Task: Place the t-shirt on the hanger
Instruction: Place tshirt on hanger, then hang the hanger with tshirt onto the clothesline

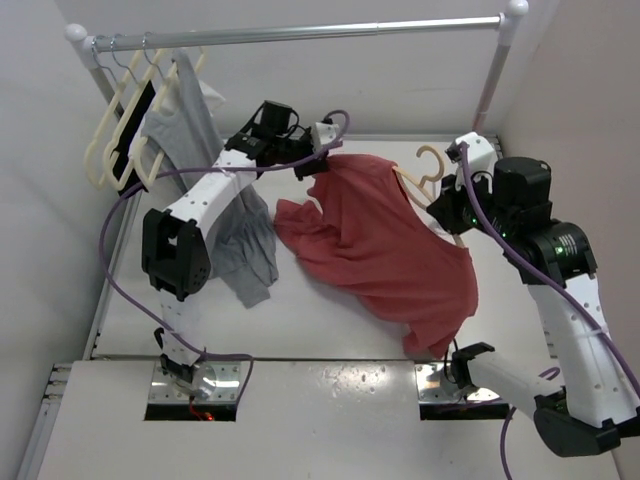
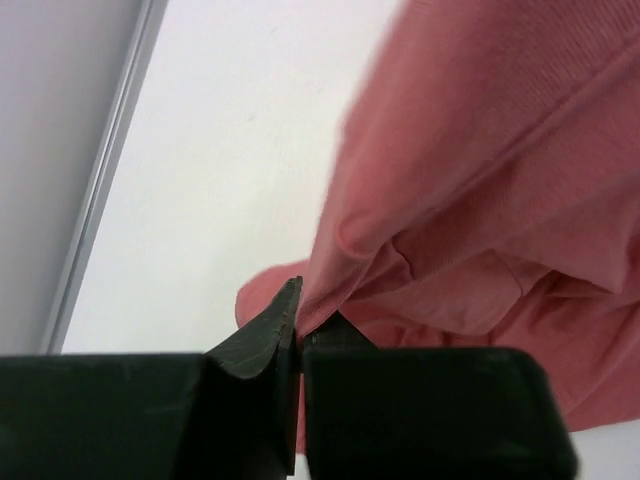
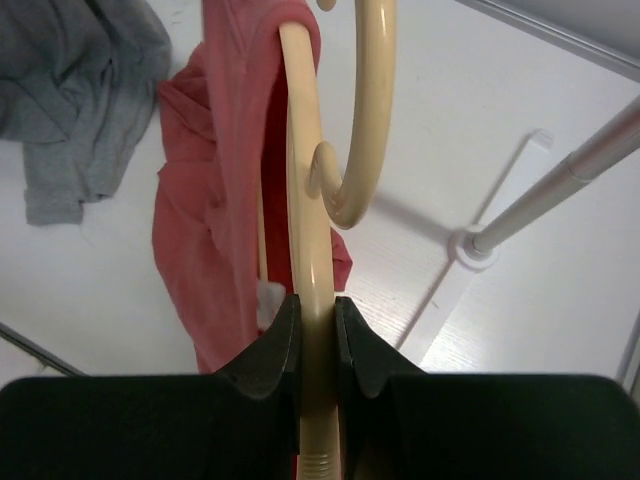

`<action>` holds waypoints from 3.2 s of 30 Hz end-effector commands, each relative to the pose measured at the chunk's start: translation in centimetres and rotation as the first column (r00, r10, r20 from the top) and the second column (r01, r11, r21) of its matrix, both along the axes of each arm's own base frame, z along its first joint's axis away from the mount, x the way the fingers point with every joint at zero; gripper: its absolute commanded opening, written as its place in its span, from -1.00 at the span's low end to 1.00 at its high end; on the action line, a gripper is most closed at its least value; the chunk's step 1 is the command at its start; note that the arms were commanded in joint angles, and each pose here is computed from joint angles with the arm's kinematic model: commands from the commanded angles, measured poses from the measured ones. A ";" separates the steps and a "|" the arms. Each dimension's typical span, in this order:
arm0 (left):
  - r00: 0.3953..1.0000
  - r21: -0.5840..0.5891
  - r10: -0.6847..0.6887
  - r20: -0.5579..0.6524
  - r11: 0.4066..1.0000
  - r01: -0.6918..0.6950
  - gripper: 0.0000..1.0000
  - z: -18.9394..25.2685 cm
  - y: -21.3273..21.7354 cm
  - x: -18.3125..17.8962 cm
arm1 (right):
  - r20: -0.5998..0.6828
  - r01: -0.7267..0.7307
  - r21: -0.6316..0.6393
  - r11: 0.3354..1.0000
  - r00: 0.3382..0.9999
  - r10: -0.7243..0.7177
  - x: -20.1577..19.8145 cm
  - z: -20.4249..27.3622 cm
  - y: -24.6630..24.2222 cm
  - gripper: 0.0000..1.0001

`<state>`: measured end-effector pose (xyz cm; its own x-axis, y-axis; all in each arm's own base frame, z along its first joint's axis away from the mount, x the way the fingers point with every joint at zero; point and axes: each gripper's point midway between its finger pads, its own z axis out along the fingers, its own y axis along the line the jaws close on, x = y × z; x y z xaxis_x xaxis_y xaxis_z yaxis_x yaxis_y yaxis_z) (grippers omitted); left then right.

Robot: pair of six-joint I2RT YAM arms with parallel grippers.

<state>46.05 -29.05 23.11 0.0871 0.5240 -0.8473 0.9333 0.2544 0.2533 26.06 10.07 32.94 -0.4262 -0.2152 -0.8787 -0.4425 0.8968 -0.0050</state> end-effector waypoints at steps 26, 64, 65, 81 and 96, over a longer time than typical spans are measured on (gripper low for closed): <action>0.991 -0.107 0.112 0.068 0.989 -0.105 0.51 7.7 2.3 -0.4 | 0.216 0.060 0.016 0.998 0.974 -0.062 2.4 9.2 -0.9 -1.00; 0.989 0.129 0.116 -0.093 0.986 -0.104 0.51 -0.8 4.4 -11.0 | 0.581 0.367 0.183 0.912 0.708 -0.402 14.3 23.6 -4.2 -1.00; 0.989 0.129 0.116 -0.093 0.986 -0.104 0.51 -0.8 4.4 -11.0 | 0.565 0.363 0.164 0.917 0.728 -0.389 15.0 22.7 -3.9 -1.00; 0.989 0.129 0.116 -0.093 0.986 -0.104 0.51 -1.1 4.6 -11.4 | 0.432 0.365 0.124 0.923 0.817 -0.381 10.2 15.7 -4.6 0.37; 0.991 0.131 0.108 -0.084 0.987 -0.096 0.51 -0.7 4.0 -12.3 | 0.449 0.359 0.225 0.906 0.787 -0.424 1.9 16.8 -6.8 0.91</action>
